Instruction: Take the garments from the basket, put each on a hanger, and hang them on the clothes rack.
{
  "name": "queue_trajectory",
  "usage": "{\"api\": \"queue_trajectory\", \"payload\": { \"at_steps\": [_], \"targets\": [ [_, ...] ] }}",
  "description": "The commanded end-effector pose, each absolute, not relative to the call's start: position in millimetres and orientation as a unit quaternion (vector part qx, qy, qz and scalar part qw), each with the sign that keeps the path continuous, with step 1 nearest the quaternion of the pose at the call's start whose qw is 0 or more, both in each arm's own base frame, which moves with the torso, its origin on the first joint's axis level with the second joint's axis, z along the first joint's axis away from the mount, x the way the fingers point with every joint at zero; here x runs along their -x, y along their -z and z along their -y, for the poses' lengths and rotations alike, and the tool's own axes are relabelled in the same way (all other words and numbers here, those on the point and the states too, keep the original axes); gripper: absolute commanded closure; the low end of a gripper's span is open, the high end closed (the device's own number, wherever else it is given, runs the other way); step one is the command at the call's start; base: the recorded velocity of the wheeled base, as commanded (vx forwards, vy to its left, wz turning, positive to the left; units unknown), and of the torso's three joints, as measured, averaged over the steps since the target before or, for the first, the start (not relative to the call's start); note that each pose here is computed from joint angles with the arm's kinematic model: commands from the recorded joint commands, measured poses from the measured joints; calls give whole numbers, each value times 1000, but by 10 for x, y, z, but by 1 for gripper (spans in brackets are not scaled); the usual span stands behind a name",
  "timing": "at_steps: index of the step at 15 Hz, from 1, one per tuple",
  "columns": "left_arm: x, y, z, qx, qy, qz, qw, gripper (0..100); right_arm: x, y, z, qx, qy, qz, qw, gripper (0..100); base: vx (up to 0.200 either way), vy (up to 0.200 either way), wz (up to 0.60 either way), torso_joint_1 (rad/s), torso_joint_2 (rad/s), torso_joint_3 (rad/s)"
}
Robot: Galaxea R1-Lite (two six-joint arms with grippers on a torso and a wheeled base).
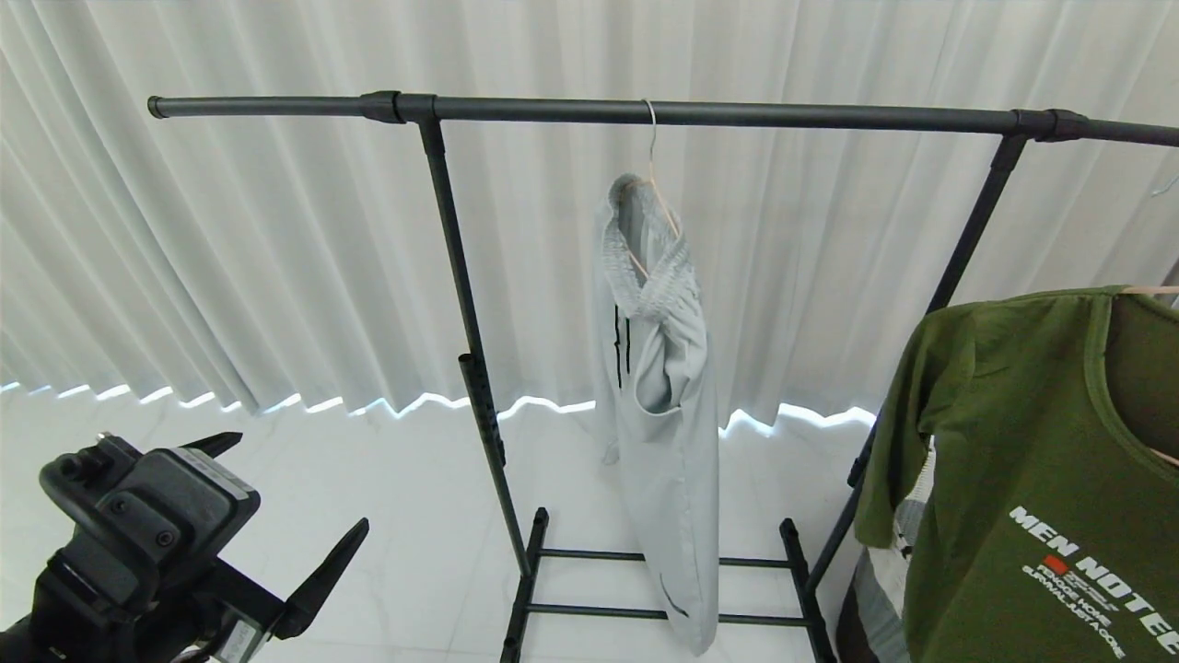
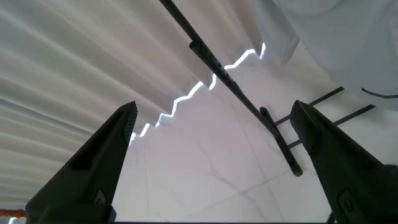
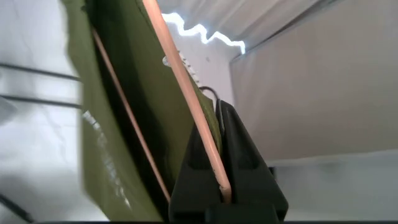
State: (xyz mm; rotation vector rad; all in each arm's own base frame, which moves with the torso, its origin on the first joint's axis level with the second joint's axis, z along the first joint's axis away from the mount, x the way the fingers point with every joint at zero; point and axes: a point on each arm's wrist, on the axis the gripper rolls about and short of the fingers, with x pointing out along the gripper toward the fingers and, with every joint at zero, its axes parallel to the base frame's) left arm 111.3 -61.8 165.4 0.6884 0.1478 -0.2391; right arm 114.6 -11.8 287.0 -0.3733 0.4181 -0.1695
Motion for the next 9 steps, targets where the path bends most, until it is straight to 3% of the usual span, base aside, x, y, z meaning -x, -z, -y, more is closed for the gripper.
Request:
{"api": "queue_trajectory", "payload": {
  "at_steps": [1, 9],
  "targets": [
    [-1118, -1649, 621, -337, 117, -74, 931, 0, -1193, -2878, 120, 176, 84, -208, 958, 100, 200, 0, 0, -7, 7, -2],
    [-1107, -1665, 613, -334, 115, -69, 933, 0, -1416, -2910, 115, 160, 81, -201, 963, 100, 200, 0, 0, 3, 4, 7]
  ]
}}
